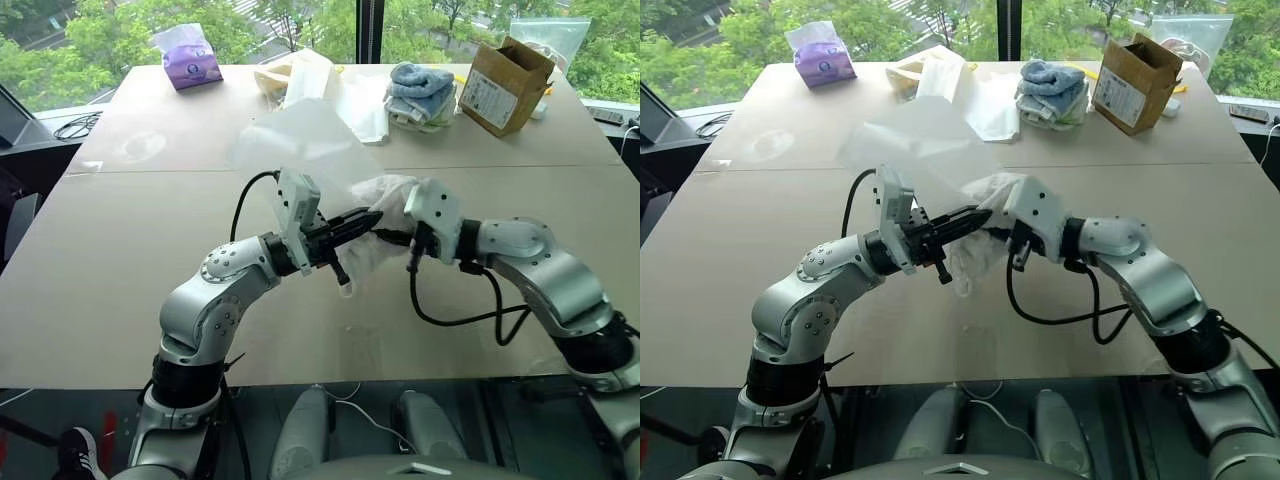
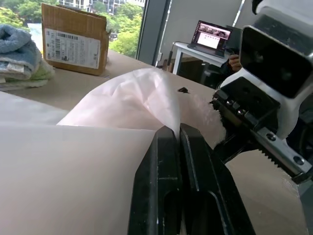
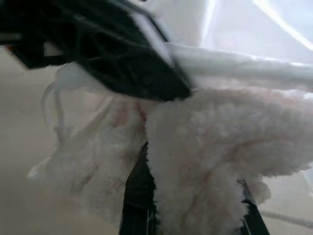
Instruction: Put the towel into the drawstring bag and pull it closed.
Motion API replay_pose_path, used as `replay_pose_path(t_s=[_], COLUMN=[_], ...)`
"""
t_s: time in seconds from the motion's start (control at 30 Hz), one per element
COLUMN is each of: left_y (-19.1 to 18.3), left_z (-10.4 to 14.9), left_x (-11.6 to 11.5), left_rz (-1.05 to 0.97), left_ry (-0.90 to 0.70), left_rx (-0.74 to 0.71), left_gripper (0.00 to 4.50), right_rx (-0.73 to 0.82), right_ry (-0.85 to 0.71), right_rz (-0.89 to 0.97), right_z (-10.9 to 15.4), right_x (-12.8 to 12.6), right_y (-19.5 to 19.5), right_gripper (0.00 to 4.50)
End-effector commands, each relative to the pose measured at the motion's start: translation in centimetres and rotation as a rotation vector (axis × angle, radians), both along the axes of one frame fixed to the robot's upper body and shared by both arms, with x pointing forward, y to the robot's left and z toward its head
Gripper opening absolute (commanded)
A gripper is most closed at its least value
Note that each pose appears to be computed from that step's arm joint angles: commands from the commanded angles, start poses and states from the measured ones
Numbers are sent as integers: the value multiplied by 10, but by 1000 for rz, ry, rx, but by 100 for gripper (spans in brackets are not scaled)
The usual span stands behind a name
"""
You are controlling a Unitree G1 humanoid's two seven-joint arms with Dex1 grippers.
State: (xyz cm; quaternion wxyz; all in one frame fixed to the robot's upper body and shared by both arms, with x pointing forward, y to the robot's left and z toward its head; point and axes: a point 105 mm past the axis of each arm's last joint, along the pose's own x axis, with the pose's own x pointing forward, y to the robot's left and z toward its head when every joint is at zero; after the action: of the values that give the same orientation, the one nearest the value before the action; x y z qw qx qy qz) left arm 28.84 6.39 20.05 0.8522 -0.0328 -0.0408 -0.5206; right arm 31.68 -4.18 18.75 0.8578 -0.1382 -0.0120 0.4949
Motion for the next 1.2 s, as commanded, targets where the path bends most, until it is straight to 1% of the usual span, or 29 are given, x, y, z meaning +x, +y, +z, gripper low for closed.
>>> replay_pose_path(t_s=[0.03, 0.13, 0.2, 0.27, 0.43, 0.47, 0.5, 0.53, 0.57, 0.6, 0.67, 0.77, 0.8, 0.83, 0.87, 0.97, 1.0, 1.03, 1.07, 1.13, 1.2], left_y=[-6, -5, -3, 0, 4, 3, 2, 1, -1, -3, -6, -7, -6, -6, -5, 0, 2, 4, 6, 10, 12], left_z=[9, 13, 17, 21, 26, 26, 26, 25, 25, 25, 27, 31, 34, 36, 38, 37, 35, 34, 32, 31, 33], left_x=[-8, -9, -7, -4, 1, 1, 0, -1, -2, -3, -4, -2, 0, 2, 3, 10, 13, 15, 18, 24, 30], left_rz=[-51, -50, -42, -24, 3, 3, 0, -7, -16, -26, -36, -38, -32, -27, -22, 17, 40, 54, 77, 115, 138], left_ry=[-13, 11, 30, 59, 122, 132, 141, 150, 155, 161, 167, 171, 170, 169, 168, 164, 166, 168, 170, 167, 160], left_rx=[-51, -98, -138, -185, -260, -266, -267, -266, -266, -270, -280, -294, -308, -317, -325, -321, -315, -311, -310, -310, -319], left_gripper=[0, 0, 0, 0, 0, 0, 0, 0, 0, 0, 0, 0, 0, 0, 0, 0, 0, 0, 0, 0, 0], right_rx=[387, 688, 905, 1121, 1490, 1523, 1525, 1469, 1338, 1153, 848, 411, 301, 239, 204, 215, 226, 231, 267, 336, 376], right_ry=[214, 425, 545, 649, 863, 902, 917, 900, 840, 749, 592, 331, 246, 193, 159, 157, 156, 153, 188, 275, 317], right_rz=[-155, -200, -170, -113, -67, -55, -55, -76, -116, -164, -223, -267, -274, -274, -262, -213, -210, -208, -185, -89, -7], right_z=[19, 17, 22, 33, 52, 55, 58, 59, 57, 52, 35, 3, -4, -8, -9, -5, -2, 0, 4, 12, 23], right_x=[18, 23, 20, 16, 16, 16, 16, 16, 15, 13, 9, 7, 7, 8, 7, 3, 3, 3, 0, -13, -27], right_y=[-13, -20, -21, -22, -29, -29, -27, -22, -13, -2, 13, 21, 19, 17, 16, 11, 6, 3, 0, -3, -11], right_gripper=[3, 3, 3, 3, 3, 3, 3, 3, 3, 3, 3, 3, 3, 3, 44, 166, 221, 266, 307, 409, 409])
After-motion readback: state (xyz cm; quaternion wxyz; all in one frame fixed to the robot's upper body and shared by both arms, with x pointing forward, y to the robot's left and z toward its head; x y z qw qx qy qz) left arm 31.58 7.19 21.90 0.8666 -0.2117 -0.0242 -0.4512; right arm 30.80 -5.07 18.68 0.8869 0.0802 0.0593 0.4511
